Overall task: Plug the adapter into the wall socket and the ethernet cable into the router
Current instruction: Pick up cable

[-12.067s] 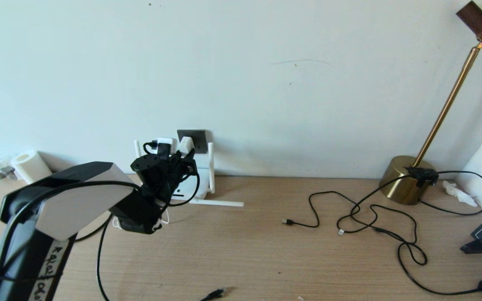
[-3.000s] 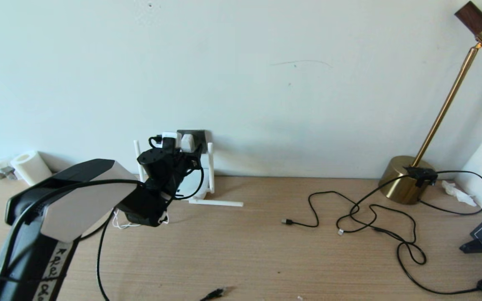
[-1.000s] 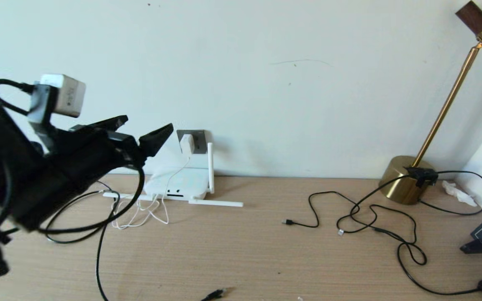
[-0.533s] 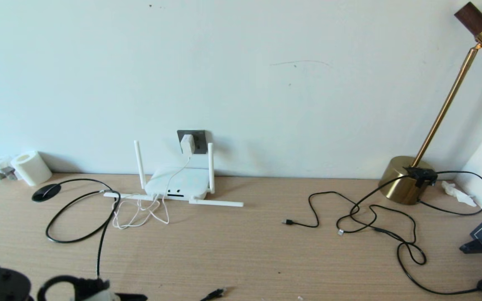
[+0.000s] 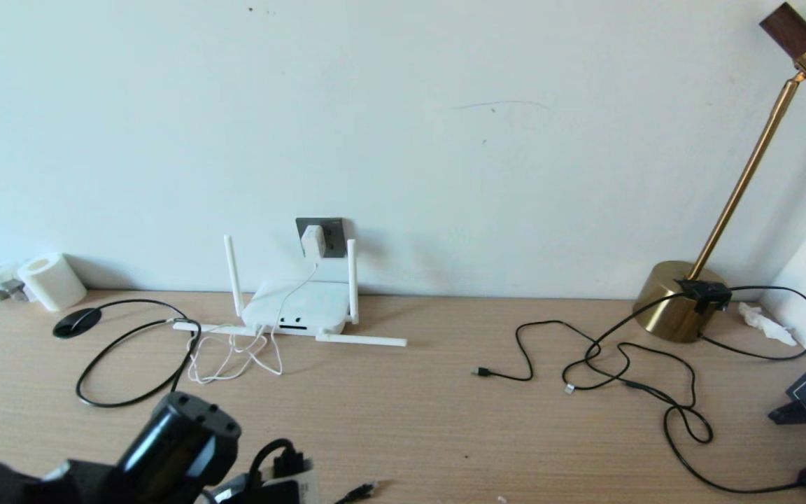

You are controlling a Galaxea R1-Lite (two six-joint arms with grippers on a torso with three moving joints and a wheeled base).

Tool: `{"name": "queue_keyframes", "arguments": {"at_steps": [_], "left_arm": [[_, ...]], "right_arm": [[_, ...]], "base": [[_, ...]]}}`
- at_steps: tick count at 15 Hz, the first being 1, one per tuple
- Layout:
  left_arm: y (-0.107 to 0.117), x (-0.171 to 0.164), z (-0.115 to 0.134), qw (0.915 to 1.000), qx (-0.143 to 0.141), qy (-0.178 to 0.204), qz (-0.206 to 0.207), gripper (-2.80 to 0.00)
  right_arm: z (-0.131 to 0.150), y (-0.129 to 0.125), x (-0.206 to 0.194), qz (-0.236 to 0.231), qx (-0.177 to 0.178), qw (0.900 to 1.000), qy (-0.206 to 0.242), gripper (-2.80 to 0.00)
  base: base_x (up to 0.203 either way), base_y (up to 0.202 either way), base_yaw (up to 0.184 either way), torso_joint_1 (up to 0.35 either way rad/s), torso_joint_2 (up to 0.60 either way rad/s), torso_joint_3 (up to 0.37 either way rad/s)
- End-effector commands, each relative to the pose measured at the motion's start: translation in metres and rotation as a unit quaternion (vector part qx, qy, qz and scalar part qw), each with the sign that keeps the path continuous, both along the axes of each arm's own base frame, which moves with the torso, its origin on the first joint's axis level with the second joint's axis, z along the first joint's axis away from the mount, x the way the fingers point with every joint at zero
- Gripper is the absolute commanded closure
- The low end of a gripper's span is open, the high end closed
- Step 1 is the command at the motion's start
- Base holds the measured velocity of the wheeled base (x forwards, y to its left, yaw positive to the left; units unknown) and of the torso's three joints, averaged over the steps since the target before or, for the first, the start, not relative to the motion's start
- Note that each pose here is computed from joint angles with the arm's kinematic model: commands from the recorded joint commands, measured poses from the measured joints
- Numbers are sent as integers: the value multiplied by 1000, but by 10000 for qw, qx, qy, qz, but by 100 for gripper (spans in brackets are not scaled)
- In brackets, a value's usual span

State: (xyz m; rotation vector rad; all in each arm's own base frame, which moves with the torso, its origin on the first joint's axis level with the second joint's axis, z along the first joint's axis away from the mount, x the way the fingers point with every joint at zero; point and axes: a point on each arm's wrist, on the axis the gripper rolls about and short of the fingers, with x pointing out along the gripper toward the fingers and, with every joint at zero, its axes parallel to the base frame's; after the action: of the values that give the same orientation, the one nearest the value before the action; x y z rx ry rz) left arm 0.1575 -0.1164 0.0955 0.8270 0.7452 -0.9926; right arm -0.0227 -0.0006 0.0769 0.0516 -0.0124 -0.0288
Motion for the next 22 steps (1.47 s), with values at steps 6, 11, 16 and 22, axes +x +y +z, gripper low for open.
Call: {"name": "queue_keyframes", "arguments": {"at_steps": [6,11,16,22], "left_arm": [[-43,63,-30,9980,604,171,33,-280],[-47,71,-45,9969,713,327,54,-280],[-59,75,-52,9965,753,363,-73,-280],[-62,78,-56,9958,808,413,-96,-280]], "right_arm": [[0,0,0,0,3,10000,-3,0],[0,0,0,0,3,10000,-3,0],[0,0,0,0,3,10000,-3,0],[0,0,0,0,3,10000,-3,0]], "base": [[0,0,0,0,0,0],[0,0,0,0,0,0],[0,0,0,0,0,0],[0,0,0,0,0,0]]}}
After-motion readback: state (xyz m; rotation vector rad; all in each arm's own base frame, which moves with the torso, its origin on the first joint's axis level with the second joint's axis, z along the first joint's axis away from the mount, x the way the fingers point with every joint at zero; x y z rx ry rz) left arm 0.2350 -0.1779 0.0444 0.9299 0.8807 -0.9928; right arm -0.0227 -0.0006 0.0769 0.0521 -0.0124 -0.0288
